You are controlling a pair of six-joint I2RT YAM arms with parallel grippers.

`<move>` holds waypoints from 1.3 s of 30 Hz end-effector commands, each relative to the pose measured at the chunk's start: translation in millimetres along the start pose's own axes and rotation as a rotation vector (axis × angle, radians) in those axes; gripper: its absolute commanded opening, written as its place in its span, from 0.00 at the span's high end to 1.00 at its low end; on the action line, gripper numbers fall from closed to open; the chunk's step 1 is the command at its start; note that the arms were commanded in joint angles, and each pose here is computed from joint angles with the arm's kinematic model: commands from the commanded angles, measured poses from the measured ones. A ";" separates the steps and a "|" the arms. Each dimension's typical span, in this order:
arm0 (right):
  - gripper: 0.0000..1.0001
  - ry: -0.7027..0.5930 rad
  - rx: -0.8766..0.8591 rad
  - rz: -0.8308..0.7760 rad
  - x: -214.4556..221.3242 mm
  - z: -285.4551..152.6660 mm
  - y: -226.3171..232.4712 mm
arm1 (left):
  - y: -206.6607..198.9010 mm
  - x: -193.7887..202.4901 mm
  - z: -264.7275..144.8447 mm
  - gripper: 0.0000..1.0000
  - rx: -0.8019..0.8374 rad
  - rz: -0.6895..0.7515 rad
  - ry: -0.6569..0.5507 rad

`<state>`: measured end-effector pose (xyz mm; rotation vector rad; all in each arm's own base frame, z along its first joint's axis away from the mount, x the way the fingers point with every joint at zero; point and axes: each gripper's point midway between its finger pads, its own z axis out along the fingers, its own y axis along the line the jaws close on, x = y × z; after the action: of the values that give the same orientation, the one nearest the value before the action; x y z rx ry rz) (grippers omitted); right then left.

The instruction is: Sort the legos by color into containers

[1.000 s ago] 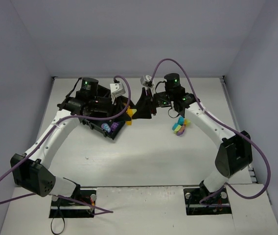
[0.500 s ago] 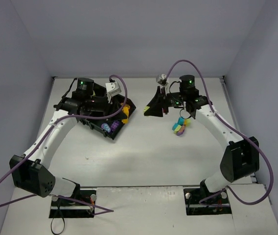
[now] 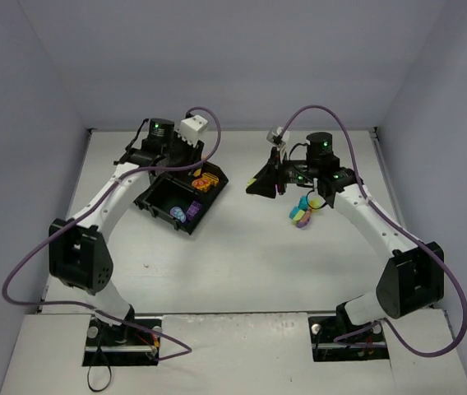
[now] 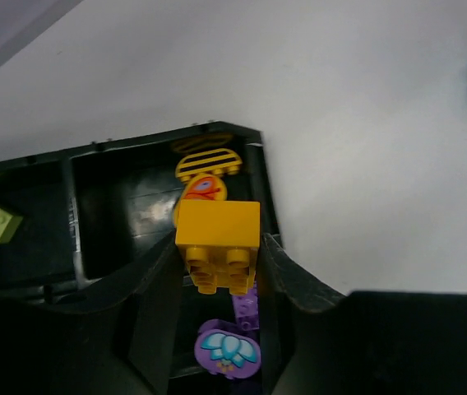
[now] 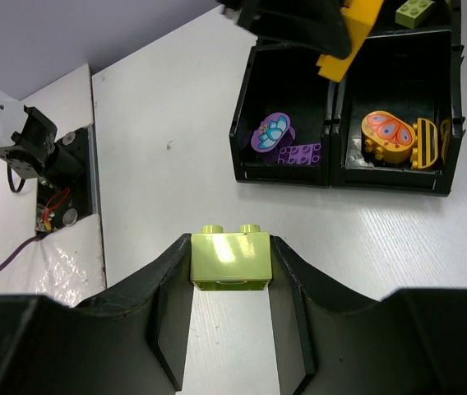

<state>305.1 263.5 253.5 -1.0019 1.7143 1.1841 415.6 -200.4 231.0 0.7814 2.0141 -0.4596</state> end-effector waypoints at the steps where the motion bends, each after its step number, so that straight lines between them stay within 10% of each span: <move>1: 1.00 -0.056 0.024 -0.080 -22.5 -9.3 9.2 | 54.2 -28.9 2.8 0.99 -0.255 0.006 -0.057; 7: 1.00 -0.056 0.038 -0.075 -19.6 -11.7 10.7 | 89.0 -14.1 37.4 0.91 -0.346 -0.032 -0.004; 14: 1.00 -0.054 0.042 -0.070 -18.2 -11.6 10.8 | 94.7 -11.3 55.1 0.46 -0.342 -0.069 0.010; 18: 1.00 -0.055 0.045 -0.074 -19.7 -11.0 8.1 | 91.1 -15.5 49.3 0.36 -0.339 -0.098 -0.002; 25: 1.00 -0.057 0.081 -0.211 -29.6 -5.5 6.8 | 56.6 -47.2 5.2 0.35 -0.280 -0.363 -0.068; 39: 0.89 -0.074 0.101 -0.619 -58.0 15.3 18.7 | -88.4 -112.6 -79.2 0.28 0.421 -0.740 -0.181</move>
<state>303.4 288.1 244.6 -1.2639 1.5076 0.8273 376.3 -235.6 352.9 0.1498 2.0307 -1.0706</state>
